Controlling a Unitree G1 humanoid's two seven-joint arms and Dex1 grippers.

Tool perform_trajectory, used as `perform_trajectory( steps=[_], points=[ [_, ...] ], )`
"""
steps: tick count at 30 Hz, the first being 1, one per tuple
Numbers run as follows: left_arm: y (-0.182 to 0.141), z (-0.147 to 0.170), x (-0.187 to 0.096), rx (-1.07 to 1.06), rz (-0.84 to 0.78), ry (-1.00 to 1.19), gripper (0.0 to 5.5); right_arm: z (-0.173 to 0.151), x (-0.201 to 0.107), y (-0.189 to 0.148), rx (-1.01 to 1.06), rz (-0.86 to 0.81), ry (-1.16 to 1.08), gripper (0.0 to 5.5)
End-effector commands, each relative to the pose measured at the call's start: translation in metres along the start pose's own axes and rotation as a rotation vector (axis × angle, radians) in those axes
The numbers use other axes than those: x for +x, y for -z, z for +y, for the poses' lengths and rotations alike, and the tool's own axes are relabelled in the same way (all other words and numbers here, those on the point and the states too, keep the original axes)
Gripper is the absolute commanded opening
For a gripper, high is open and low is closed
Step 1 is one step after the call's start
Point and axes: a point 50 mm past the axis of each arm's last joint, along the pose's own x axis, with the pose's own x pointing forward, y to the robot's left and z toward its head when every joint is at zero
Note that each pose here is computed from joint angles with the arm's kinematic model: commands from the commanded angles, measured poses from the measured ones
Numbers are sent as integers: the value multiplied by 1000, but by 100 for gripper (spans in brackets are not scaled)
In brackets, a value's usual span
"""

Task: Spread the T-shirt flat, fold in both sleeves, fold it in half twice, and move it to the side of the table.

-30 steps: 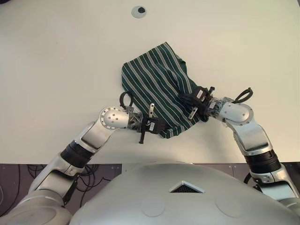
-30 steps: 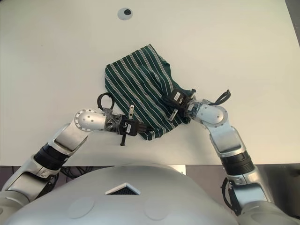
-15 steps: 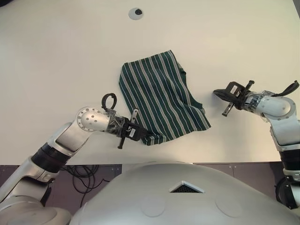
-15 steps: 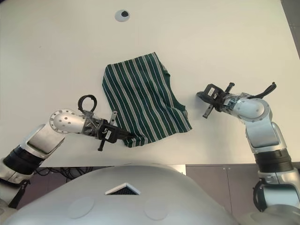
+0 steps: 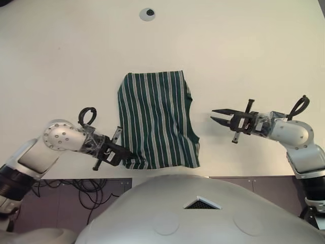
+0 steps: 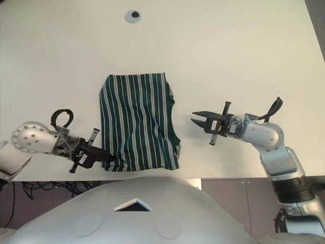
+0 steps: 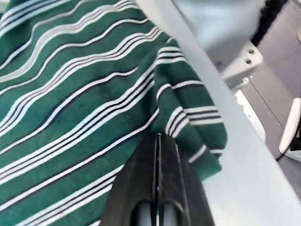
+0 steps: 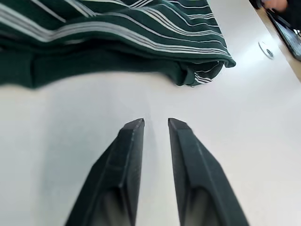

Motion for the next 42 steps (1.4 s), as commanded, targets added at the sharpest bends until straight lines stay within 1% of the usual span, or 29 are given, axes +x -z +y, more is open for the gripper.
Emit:
perform_trajectory(
  steps=[1,3,4,6,8,9,10,12,15,18,21,23,26,28,30,32,37,42],
  points=[
    [8,2,-12,-101,8,-90,30,16,2,-3,-124,-12,-83,166],
    [4,11,-14,-106,-49,-188,60,23,6,-5,-176,-29,-116,201],
    [4,13,-15,-105,-58,-222,63,26,7,-5,-195,-33,-127,208],
    [7,18,-18,-88,-56,-318,94,30,9,-7,-235,-44,-147,242],
    [16,15,-21,-108,-25,-366,98,33,11,-9,-283,-57,-161,262],
    [21,12,-23,-114,4,-376,98,35,12,-11,-309,-63,-169,284],
    [24,8,-24,-120,26,-381,98,38,13,-13,-336,-71,-180,288],
    [30,-3,-27,-131,59,-382,98,44,14,-16,-396,-81,-209,288],
    [32,-19,-30,-174,65,-363,98,52,15,-21,-447,-101,-240,288],
    [31,-27,-33,-220,64,-342,140,58,16,-28,-487,-123,-268,292],
    [31,-34,-35,-222,80,-334,181,64,18,-34,-520,-145,-294,292],
    [30,-41,-32,-199,92,-312,185,67,22,-40,-550,-170,-291,292],
    [27,-43,-27,-163,88,-295,185,64,30,-42,-608,-186,-269,292],
    [28,-41,-30,-165,93,-314,185,64,35,-42,-631,-195,-259,292],
    [26,-34,-36,-160,76,-381,212,63,42,-45,-655,-223,-237,292],
    [26,-35,-37,-168,71,-386,238,62,47,-48,-683,-249,-230,292],
    [26,-46,-32,-180,83,-321,238,70,58,-53,-721,-301,-264,292],
    [26,-51,-24,-170,89,-288,238,73,59,-58,-730,-331,-279,292]
  ],
)
